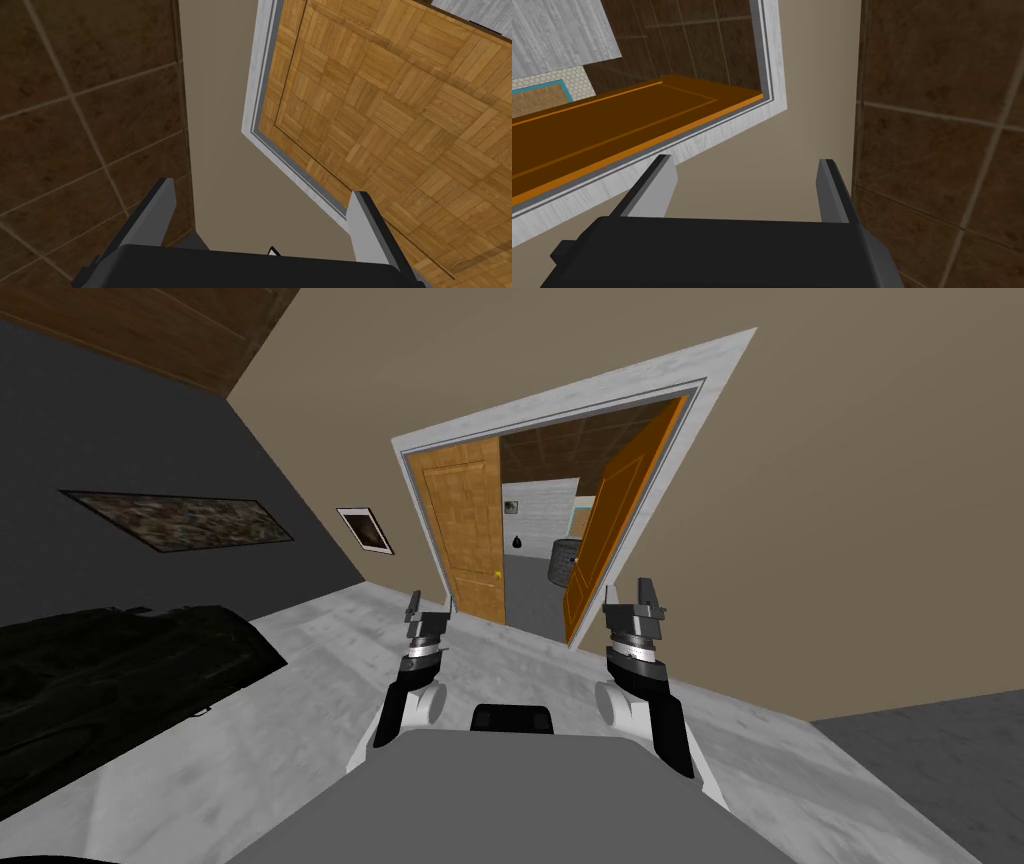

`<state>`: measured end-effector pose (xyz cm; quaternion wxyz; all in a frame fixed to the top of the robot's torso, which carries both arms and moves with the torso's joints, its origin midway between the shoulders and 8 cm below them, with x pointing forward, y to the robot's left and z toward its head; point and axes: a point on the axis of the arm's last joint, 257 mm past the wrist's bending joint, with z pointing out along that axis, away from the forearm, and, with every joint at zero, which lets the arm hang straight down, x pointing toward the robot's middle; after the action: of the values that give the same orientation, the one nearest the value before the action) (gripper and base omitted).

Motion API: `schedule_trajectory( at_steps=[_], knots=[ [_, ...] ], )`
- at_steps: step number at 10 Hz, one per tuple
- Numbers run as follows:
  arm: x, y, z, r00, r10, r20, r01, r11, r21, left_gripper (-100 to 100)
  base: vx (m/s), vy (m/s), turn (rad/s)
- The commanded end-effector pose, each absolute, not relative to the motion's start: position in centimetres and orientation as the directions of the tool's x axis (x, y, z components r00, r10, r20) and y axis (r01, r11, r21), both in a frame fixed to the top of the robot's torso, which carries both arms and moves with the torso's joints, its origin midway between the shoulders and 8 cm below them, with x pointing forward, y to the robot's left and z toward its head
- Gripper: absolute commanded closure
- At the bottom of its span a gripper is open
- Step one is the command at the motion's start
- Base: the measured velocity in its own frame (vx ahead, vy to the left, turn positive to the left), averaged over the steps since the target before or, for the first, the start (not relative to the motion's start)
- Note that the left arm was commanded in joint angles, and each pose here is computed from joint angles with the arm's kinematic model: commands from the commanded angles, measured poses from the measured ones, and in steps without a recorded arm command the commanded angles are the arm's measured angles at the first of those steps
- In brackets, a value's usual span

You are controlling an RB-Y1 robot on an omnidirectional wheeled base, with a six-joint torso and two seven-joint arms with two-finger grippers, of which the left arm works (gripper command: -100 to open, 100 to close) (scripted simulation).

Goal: Push the door open

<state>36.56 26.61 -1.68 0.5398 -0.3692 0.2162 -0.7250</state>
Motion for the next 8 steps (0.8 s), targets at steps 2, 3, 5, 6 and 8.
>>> schedule_trajectory(
  at_steps=[2,3,5,6,8],
  knots=[
    [37.6,26.9,-3.6,-0.177,-0.913,0.368,0.590,-0.398,-0.703,-100,0.080,0.046,-0.144],
    [38.0,27.0,-4.5,-0.189,-0.899,0.396,0.575,-0.428,-0.697,-100,0.084,0.042,-0.175],
    [38.8,27.2,-6.3,-0.208,-0.867,0.452,0.544,-0.487,-0.683,-100,0.078,0.059,-0.180],
    [39.2,27.3,-7.1,-0.216,-0.851,0.479,0.529,-0.515,-0.675,-100,0.081,0.070,-0.148],
    [40.0,27.6,-9.1,-0.230,-0.811,0.538,0.496,-0.573,-0.653,-100,0.090,0.069,-0.159]
  ],
)
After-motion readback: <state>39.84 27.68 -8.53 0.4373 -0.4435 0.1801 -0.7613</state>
